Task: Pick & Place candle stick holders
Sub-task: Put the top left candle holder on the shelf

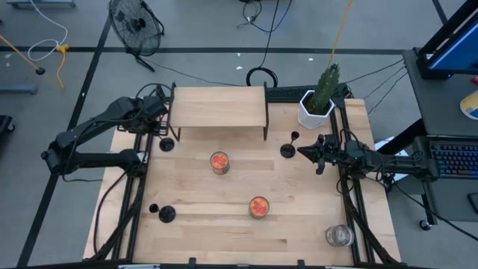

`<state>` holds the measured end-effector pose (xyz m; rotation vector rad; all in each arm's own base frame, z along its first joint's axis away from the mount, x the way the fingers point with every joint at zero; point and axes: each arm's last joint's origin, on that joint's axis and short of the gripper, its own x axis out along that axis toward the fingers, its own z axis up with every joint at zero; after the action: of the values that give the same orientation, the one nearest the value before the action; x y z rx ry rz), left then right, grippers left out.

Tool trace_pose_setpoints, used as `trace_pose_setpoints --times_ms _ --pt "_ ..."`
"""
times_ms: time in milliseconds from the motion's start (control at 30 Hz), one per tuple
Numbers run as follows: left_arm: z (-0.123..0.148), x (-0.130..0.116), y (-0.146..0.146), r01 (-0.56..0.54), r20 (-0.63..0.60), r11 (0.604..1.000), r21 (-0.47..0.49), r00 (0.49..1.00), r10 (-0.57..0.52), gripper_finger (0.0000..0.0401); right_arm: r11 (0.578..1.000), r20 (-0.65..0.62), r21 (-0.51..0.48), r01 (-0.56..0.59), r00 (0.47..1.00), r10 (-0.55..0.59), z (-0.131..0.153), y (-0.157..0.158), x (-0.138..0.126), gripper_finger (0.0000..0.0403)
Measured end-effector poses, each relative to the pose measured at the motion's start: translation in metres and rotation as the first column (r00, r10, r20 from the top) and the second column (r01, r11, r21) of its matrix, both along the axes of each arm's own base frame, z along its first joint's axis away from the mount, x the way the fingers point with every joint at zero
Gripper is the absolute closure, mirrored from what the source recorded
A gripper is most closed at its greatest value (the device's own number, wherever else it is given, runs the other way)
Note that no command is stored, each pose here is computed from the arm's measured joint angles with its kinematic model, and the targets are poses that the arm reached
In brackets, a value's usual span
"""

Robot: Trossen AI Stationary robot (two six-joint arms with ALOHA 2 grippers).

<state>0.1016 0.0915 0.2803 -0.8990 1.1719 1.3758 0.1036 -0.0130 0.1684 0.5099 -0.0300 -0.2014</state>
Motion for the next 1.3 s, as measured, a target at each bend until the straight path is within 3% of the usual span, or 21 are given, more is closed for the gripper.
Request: trace_pose_setpoints --times_ms 600,1033,1300 --pt "0.0003 0.0068 0.0054 -0.003 0.07 0.998 0.055 0.998 0.0 0.0195 1.0 0.0 0.0 0.0 1.0 0.0 0.0 0.0 0.0 0.0399" --pt "0.0007 0.0069 0.0066 -0.03 0.068 0.996 0.084 0.997 0.025 0.0379 1.0 0.0 0.0 0.0 1.0 0.0 0.0 0.0 0.0 0.0399" --pt "0.0009 0.0072 0.0066 -0.029 0.076 0.997 0.078 0.997 0.023 0.0382 1.0 0.0 0.0 0.0 1.0 0.0 0.0 0.0 0.0 0.0399"
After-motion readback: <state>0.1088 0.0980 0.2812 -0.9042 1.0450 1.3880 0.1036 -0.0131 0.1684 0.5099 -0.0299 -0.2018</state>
